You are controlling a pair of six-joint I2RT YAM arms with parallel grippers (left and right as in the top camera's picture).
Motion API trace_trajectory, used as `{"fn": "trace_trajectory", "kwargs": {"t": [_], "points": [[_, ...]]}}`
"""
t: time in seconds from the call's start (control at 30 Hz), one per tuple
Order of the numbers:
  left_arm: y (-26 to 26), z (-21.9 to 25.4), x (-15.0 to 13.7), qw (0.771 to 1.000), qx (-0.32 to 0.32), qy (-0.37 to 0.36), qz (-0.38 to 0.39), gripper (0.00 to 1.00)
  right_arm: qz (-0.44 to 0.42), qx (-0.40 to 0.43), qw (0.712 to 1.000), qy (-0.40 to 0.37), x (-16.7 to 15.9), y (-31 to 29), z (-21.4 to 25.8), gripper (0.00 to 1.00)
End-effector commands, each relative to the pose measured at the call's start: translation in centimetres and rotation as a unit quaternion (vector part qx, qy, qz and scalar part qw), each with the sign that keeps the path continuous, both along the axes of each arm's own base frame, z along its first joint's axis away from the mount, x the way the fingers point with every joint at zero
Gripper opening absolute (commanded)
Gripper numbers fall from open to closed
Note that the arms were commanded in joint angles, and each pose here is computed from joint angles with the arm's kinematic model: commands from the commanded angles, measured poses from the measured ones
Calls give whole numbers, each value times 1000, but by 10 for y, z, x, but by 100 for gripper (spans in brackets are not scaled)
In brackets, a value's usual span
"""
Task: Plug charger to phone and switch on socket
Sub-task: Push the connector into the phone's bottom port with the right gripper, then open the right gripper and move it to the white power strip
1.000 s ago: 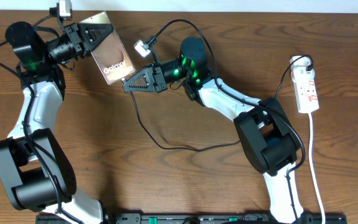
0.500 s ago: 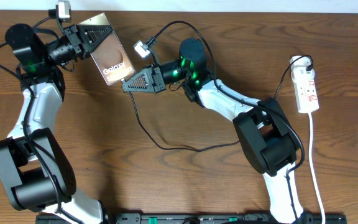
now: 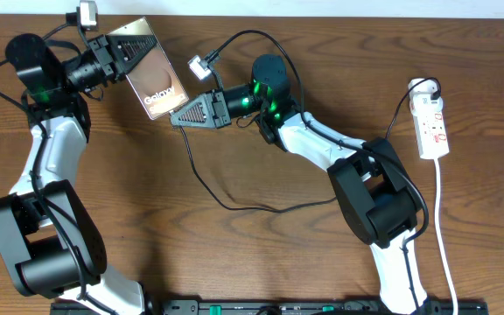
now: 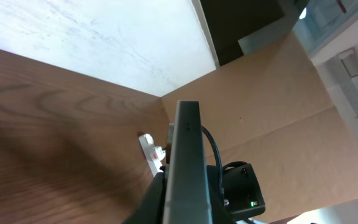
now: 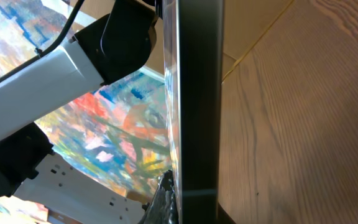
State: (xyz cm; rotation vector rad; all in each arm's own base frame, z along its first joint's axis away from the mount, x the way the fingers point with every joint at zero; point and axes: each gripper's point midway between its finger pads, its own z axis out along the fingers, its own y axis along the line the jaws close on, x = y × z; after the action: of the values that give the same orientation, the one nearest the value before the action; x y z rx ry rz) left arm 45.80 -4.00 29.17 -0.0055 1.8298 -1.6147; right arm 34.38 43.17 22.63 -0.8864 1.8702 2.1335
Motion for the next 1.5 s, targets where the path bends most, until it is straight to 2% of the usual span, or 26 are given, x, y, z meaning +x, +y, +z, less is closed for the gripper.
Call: {"fn": "trace_trajectory", "kwargs": {"t": [0.0, 0.27, 0.33, 0.47, 0.5, 0.53, 0.57, 0.87, 1.17, 1.33, 1.47], "points": [[-28, -1, -31, 995, 4, -1, -97, 7, -106, 17, 994, 6, 41, 1, 11, 1], [-29, -1, -30, 995, 5, -3, -95, 7, -104, 16, 994, 6, 41, 1, 11, 1], [-29, -1, -30, 995, 5, -4, -95, 7, -101, 16, 995, 5, 39, 1, 11, 6], [-29, -1, -30, 995, 9, -14, -95, 7, -89, 15, 996, 4, 36, 0, 11, 37], [-29, -1, -30, 995, 11, -18, -95, 7, -85, 14, 996, 3, 34, 0, 10, 50], [-29, -1, -30, 995, 12, -20, -95, 8, -81, 14, 997, 1, 33, 0, 10, 92], [-29, -1, -30, 995, 12, -20, -94, 8, -76, 14, 997, 0, 31, -1, 10, 99], [-10, -1, -28, 997, 13, -20, -75, 8, -41, 9, 999, -4, 20, -5, 8, 99], [22, -5, -28, 999, 3, 5, -43, 8, -28, -4, 1000, -12, 29, -26, -2, 99], [32, -10, -27, 999, -8, 28, -31, 7, -83, -74, 992, 59, 56, -42, -44, 99], [32, -11, -28, 999, -10, 33, -31, 7, -169, -185, 961, 115, 77, -65, -106, 99]]}}
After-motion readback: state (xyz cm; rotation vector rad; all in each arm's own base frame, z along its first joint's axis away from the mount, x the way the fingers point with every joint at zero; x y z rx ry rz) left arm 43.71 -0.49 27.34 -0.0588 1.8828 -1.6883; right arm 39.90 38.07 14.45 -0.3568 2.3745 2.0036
